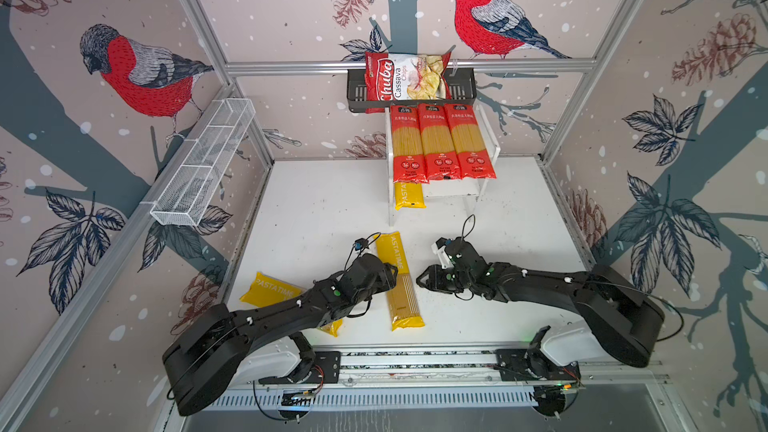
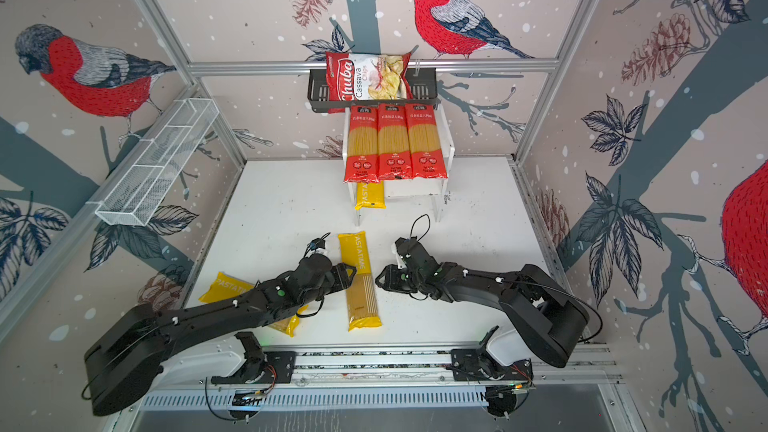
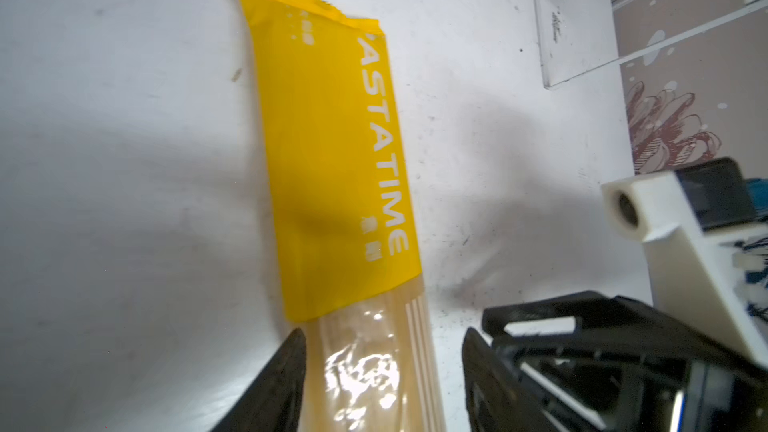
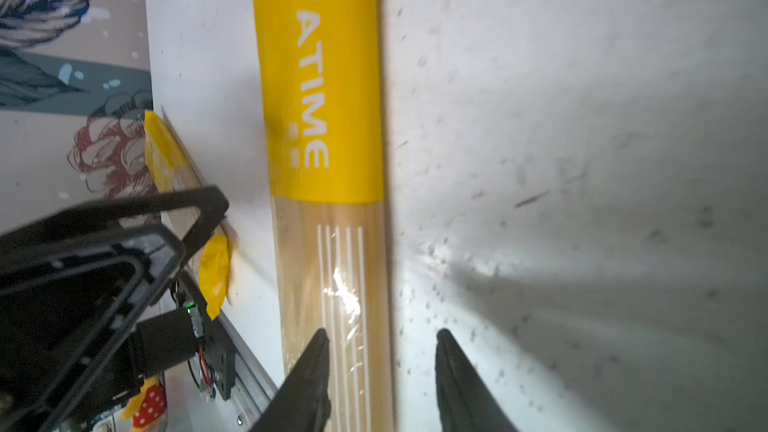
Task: Place and organize the pasta boxes and bags onto the shelf
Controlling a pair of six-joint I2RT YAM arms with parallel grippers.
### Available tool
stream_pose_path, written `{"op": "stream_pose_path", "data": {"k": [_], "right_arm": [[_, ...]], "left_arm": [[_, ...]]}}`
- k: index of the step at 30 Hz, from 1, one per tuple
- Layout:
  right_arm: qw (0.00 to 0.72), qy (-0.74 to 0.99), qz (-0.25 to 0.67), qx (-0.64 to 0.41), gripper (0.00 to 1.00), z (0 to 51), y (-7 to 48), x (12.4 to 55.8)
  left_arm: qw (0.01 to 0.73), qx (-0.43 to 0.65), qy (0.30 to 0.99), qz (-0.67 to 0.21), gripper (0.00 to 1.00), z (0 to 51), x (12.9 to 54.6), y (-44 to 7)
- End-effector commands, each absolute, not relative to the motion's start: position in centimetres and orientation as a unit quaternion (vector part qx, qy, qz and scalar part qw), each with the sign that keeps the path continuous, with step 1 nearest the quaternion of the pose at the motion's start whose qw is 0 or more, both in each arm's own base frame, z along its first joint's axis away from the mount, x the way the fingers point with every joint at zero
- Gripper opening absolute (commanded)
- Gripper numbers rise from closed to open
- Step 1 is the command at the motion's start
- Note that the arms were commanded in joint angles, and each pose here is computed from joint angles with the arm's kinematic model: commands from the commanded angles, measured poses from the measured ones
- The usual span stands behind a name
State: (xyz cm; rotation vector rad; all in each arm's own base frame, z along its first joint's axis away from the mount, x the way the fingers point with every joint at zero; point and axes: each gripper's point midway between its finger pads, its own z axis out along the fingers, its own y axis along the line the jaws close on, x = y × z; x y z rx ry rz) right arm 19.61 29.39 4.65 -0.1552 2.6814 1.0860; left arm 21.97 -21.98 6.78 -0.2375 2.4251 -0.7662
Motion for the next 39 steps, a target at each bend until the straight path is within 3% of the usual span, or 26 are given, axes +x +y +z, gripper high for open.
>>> {"op": "stream_pose_path", "data": {"k": [1, 9, 14, 19, 23, 28, 39], "right_arm": [[0.122, 0.908, 0.395, -0.065, 0.43, 5.1, 30.4, 20.5], [0.1, 0.91, 0.397, -0.066, 0.4, 3.0, 32.9, 21.2], [0.083, 0.905, 0.411, -0.075, 0.38, 1.9, 35.0, 20.4], [0.088, 0.876, 0.466, -0.087, 0.31, 3.3, 37.0, 19.8], [0.101, 0.856, 0.498, -0.098, 0.21, 5.0, 37.8, 19.5], [0.132, 0.842, 0.513, -0.106, 0.07, 7.1, 37.7, 19.5], [0.188, 0.847, 0.473, -0.155, 0.01, 10.5, 35.6, 19.4]], "left_arm": [[0.291, -0.099, 0.908, -0.287, 0.6, 5.8, 21.3, -20.8], [0.255, -0.109, 0.903, -0.329, 0.56, 4.7, 20.2, -21.8], [0.261, -0.112, 0.892, -0.352, 0.44, 4.4, 20.2, -22.1], [0.262, -0.108, 0.889, -0.36, 0.31, 4.4, 20.1, -22.2], [0.264, -0.105, 0.886, -0.365, 0.26, 4.8, 20.0, -22.2], [0.269, -0.098, 0.886, -0.364, 0.25, 6.2, 20.0, -22.2], [0.336, -0.076, 0.859, -0.379, 0.29, 12.0, 20.5, -20.7]]}}
